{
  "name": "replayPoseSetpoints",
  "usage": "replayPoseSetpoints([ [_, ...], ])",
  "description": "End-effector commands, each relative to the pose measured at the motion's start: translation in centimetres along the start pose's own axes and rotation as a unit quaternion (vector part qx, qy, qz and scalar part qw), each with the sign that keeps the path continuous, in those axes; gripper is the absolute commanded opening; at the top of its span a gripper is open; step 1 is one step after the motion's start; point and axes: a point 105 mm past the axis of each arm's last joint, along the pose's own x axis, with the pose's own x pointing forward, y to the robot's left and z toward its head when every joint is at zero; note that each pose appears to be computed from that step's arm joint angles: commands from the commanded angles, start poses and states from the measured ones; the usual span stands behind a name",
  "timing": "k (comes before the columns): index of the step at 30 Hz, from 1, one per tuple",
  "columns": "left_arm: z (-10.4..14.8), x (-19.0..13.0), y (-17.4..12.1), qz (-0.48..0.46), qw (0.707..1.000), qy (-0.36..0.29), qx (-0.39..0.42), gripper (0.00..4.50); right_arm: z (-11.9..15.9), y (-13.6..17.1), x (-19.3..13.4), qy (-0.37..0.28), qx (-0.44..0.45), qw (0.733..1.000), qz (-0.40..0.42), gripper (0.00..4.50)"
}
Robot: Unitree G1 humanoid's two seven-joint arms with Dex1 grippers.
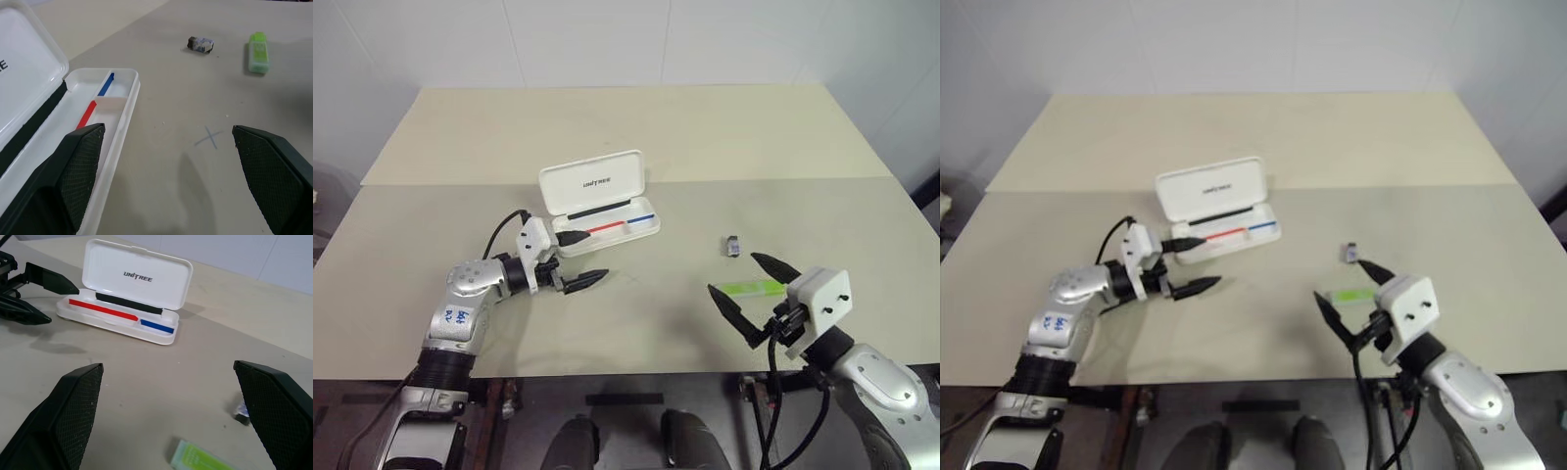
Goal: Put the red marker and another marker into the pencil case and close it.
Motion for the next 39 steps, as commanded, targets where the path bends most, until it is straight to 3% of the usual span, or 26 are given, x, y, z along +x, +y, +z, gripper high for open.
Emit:
replayPoseSetpoints([
  [1, 1.3, -0.6, 0.3, 0.011, 1.0, -0.012, 0.024, 4.45, 0.5, 0.5, 0.4, -0.016, 0.004, 1.0, 0.02, 4.5],
  [7, 1.5, -0.8, 0.3, 0.02, 0.999, -0.015, 0.023, 4.45, 0.5, 1.3, 0.4, -0.02, 0.029, 0.999, 0.037, 4.5],
  [14, 1.3, -2.5, 0.9, 0.028, 0.999, 0.009, 0.04, 4.45, 0.1, 1.9, 0.2, 0.005, 0.028, 0.993, 0.117, 4.5],
  [25, 1.8, -6.4, 2.6, 0.002, 0.996, 0.051, 0.071, 4.45, 1.4, 0.0, -1.2, 0.026, -0.025, 0.982, 0.184, 4.5],
  [37, 2.5, -6.7, 1.6, -0.011, 0.997, 0.046, 0.06, 4.45, 1.8, -2.7, 0.4, 0.009, -0.062, 0.979, 0.193, 4.5],
  [39, 2.5, -6.7, 1.3, -0.017, 0.998, 0.036, 0.05, 4.06, 1.7, -2.7, 0.7, 0.007, -0.066, 0.978, 0.196, 4.5],
])
